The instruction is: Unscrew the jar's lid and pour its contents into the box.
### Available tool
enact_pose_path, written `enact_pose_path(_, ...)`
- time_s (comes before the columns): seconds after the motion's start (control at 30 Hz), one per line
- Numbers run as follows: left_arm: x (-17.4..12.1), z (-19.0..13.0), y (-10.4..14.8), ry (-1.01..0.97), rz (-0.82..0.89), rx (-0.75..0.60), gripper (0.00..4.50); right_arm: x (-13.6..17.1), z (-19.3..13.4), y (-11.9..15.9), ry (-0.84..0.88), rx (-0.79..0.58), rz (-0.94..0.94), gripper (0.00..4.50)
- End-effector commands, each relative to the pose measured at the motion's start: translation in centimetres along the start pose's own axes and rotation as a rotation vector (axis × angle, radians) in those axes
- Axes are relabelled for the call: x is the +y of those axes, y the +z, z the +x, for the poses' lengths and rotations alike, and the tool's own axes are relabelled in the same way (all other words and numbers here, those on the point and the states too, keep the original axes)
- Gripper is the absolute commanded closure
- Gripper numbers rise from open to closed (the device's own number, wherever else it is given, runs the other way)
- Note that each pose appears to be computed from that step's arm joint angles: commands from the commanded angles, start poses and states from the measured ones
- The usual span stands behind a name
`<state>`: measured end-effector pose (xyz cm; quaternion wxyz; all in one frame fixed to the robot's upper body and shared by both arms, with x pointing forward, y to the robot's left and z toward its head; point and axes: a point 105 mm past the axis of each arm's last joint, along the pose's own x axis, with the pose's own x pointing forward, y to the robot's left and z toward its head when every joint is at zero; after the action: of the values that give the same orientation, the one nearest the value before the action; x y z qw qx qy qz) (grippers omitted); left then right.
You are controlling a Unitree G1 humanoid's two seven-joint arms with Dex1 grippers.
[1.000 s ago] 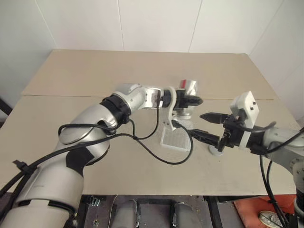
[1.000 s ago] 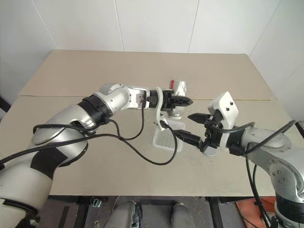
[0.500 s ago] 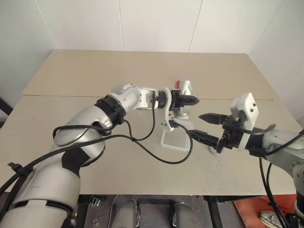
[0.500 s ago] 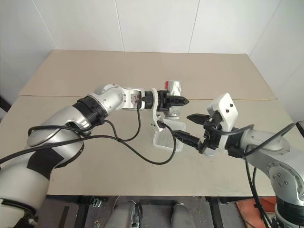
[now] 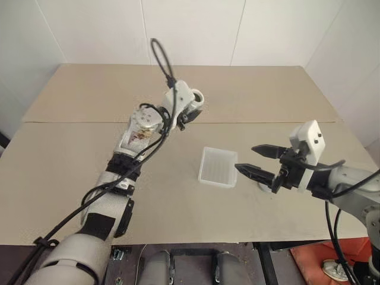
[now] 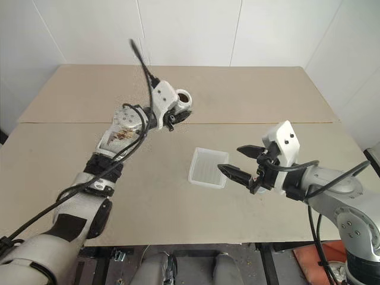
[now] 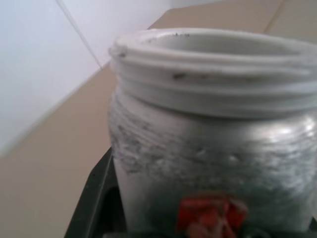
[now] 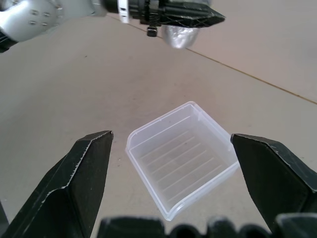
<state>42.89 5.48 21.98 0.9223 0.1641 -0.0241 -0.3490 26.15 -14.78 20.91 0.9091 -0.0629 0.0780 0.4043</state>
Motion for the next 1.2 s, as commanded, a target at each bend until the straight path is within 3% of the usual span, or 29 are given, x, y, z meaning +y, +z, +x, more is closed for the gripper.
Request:
enact_pose_path(0.03,0.5,-1.6,1.0,0.036,-0.137,0.004,2.53,0.1,-0.4,1.6,-0.014,-0.074,-0.04,0.02)
enact_pose_path(0.17,-0.4,-2.9,0.1,0.057,-0.066,-0.058,2.53,0.1,-0.2,1.8,-0.01,-0.086,-0.034,0.02)
enact_pose_path(0.33,-0.3,-2.6,1.7,0.151,0.256,-0.118,2.53,0.1,-0.4,2.0,-0.01,-0.084,-0.043,0.02)
enact_pose_path(0.4,-0.5,-2.2,2.8,0.198,0.545,-0.145,2.53,0.0,-0.5,2.1,-0.015,-0.08,-0.051,0.02)
enact_pose_path(0.47,-2.3,-1.6,4.2,0.205,1.115,-0.223,2.53,-0.3,-0.8,2.2,-0.027,-0.069,-0.065,0.02)
enact_pose_path(0.53,-4.0,-1.0,4.0,0.14,1.479,-0.303,2.53,-0.5,-1.0,2.2,-0.037,-0.059,-0.076,0.02)
enact_pose_path(0.7,-7.4,0.1,3.0,-0.017,2.013,-0.533,2.53,-1.3,-1.7,2.4,-0.078,-0.037,-0.104,0.02)
enact_pose_path(0.87,-10.0,1.2,2.7,-0.025,2.256,-0.659,2.53,-1.6,-2.2,3.0,-0.112,-0.054,-0.116,0.02)
enact_pose_path(1.03,-12.2,1.7,3.1,0.025,2.384,-0.759,2.53,-1.3,-2.3,3.2,-0.115,-0.083,-0.107,0.02)
enact_pose_path(1.2,-12.3,1.9,3.1,0.051,2.443,-0.772,2.53,-1.2,-2.2,3.2,-0.115,-0.097,-0.103,0.02)
